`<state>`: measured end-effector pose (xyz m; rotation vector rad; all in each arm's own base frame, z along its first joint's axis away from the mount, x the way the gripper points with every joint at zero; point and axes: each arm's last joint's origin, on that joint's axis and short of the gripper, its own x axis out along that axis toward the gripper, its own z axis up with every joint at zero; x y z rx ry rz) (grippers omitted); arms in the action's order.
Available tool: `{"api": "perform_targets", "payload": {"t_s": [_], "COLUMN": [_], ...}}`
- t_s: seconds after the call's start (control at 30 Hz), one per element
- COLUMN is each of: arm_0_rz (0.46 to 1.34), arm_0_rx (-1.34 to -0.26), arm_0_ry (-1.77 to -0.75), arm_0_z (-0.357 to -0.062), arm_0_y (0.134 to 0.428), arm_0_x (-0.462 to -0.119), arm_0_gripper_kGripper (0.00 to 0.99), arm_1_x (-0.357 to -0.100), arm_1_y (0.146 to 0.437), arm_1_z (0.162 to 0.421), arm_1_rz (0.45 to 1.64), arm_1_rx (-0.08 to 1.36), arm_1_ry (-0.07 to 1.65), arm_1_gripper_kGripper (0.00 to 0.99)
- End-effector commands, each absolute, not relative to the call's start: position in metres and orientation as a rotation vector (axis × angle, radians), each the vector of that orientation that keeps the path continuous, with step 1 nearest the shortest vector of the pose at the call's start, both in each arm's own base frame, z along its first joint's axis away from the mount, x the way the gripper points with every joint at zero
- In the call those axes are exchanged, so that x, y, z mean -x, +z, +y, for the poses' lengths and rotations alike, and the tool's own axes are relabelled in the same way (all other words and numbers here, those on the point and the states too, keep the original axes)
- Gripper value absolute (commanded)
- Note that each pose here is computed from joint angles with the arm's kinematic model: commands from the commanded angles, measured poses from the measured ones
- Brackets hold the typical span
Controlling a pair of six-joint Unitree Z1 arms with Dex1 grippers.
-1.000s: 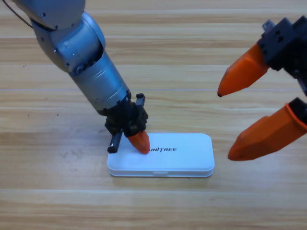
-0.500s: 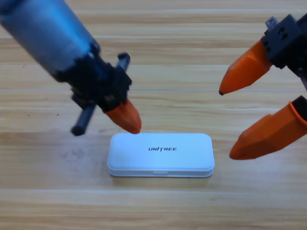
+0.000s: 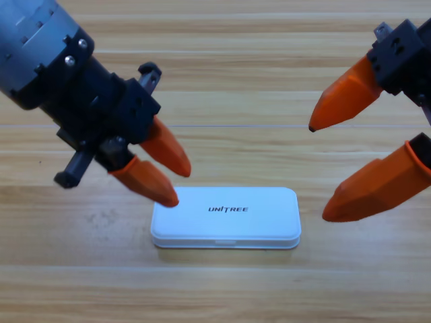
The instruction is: Clean up eraser and pencils
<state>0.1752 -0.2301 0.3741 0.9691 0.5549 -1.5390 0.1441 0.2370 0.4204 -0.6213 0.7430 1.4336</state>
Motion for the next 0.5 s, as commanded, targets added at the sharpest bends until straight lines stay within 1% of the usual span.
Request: {"api": "perform_targets", "payload": {"t_s": [0.03, 0.5], "arm_0_rz": [0.601, 0.607], "arm_0_rx": [-0.970, -0.962], "arm_0_ry": [-1.568, -1.568], "arm_0_z": [-0.2388, -0.2393], "arm_0_y": [0.3619, 0.3616], "arm_0_x": [-0.1752, -0.1755], "arm_0_gripper_kGripper": [0.990, 0.990], "arm_1_x": [-0.1400, -0.1401], "arm_1_y": [0.4215, 0.4218], "arm_1_z": [0.2315, 0.2310], "arm_1_rz": [0.735, 0.734], "arm_1_rx": [0.615, 0.617], "arm_1_ry": [1.420, 1.412], "arm_1_gripper_kGripper": [0.990, 0.990]}}
